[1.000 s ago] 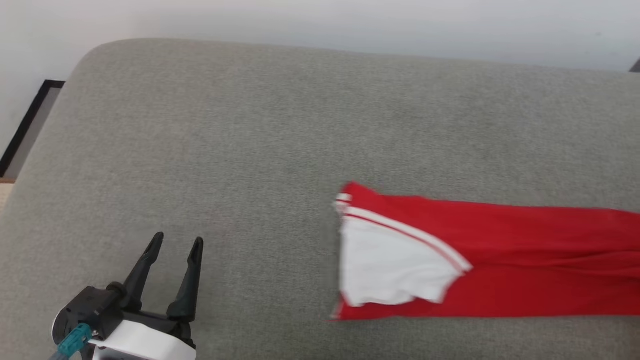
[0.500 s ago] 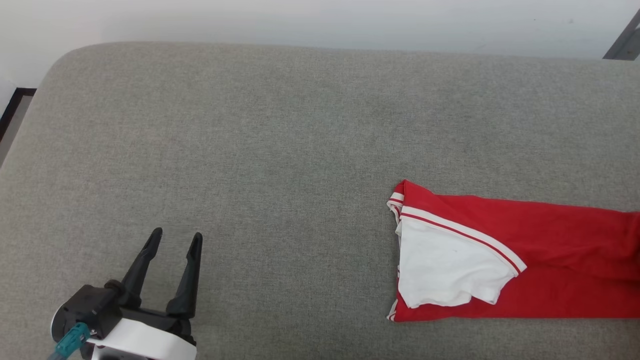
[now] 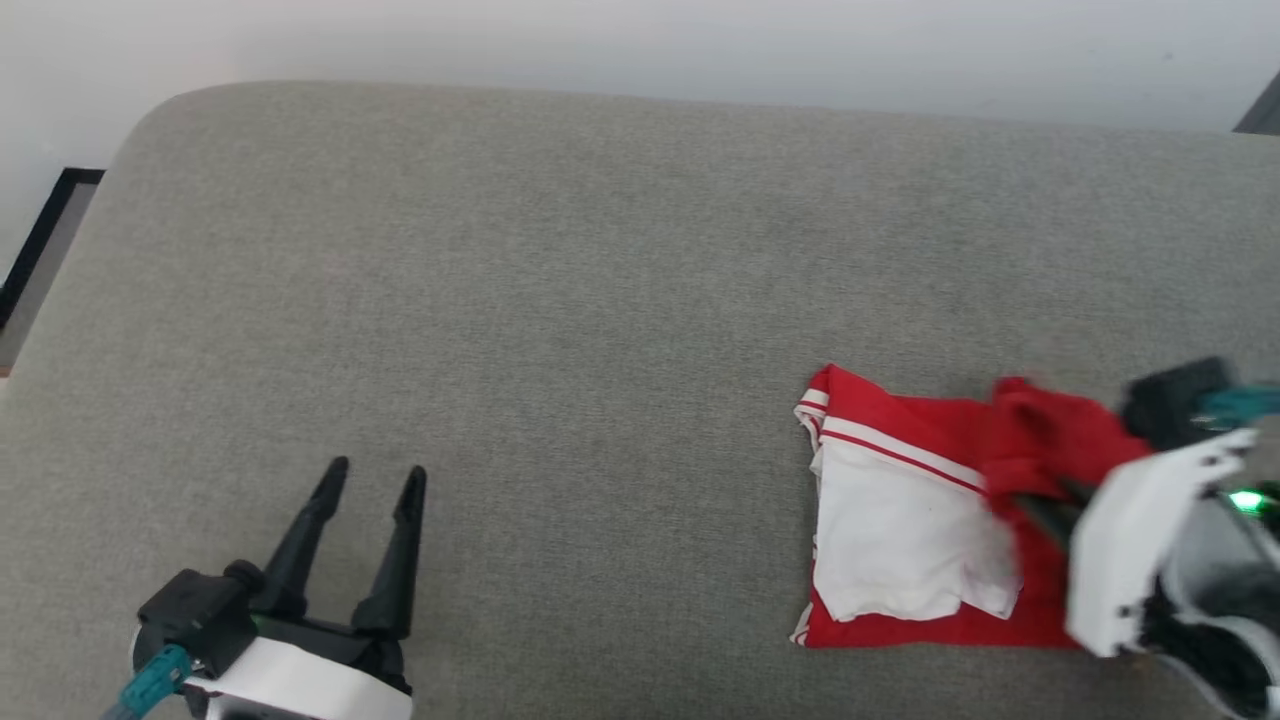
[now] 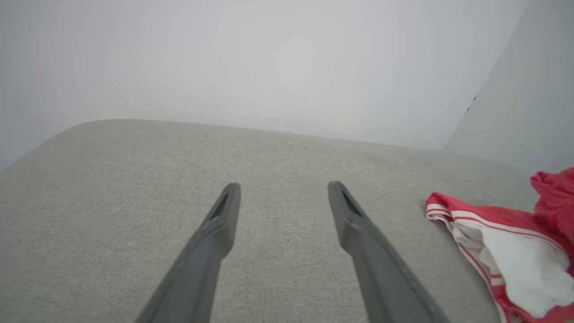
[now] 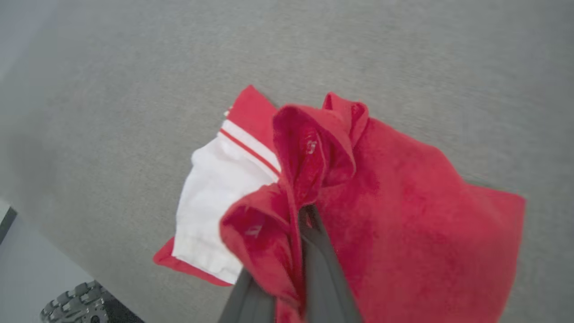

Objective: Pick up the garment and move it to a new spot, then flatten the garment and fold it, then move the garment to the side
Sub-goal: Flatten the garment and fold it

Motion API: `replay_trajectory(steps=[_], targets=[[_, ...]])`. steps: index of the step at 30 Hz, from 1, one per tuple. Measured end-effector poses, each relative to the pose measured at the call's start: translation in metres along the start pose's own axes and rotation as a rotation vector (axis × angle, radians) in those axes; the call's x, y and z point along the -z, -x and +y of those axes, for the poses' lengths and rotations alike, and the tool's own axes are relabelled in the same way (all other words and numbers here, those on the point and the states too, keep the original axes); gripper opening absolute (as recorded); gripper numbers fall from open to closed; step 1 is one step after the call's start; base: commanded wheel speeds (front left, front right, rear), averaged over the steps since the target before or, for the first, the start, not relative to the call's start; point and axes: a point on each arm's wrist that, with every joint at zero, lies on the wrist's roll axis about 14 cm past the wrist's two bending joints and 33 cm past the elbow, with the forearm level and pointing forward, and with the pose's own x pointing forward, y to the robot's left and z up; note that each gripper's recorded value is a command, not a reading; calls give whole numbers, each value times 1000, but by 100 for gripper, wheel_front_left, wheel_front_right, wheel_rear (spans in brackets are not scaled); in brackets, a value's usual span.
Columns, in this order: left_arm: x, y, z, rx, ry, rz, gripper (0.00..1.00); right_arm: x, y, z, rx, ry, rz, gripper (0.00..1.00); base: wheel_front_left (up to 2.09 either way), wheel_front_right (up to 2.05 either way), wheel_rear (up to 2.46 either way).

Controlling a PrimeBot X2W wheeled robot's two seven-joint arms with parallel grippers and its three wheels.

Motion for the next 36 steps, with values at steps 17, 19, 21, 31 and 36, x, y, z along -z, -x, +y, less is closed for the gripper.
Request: replay_trajectory(steps=[17, 19, 21, 31, 36], targets=[[5, 7, 14, -64, 56, 16, 100, 27, -79, 98, -288, 104, 163, 0, 0, 0, 0], [8, 7, 14, -69, 65, 23, 100, 36, -83, 97, -284, 103, 188, 0, 0, 0, 0], [7, 6, 15, -70, 71, 20, 100, 36, -86, 97, -283, 106, 188, 37, 0, 0, 0], [4, 7, 15, -66, 87, 7, 100, 0, -64, 86, -264, 96, 45, 100, 0, 0, 0], [8, 7, 6, -39, 102, 16, 100, -18, -39, 46, -164, 55, -23, 100, 0, 0, 0]])
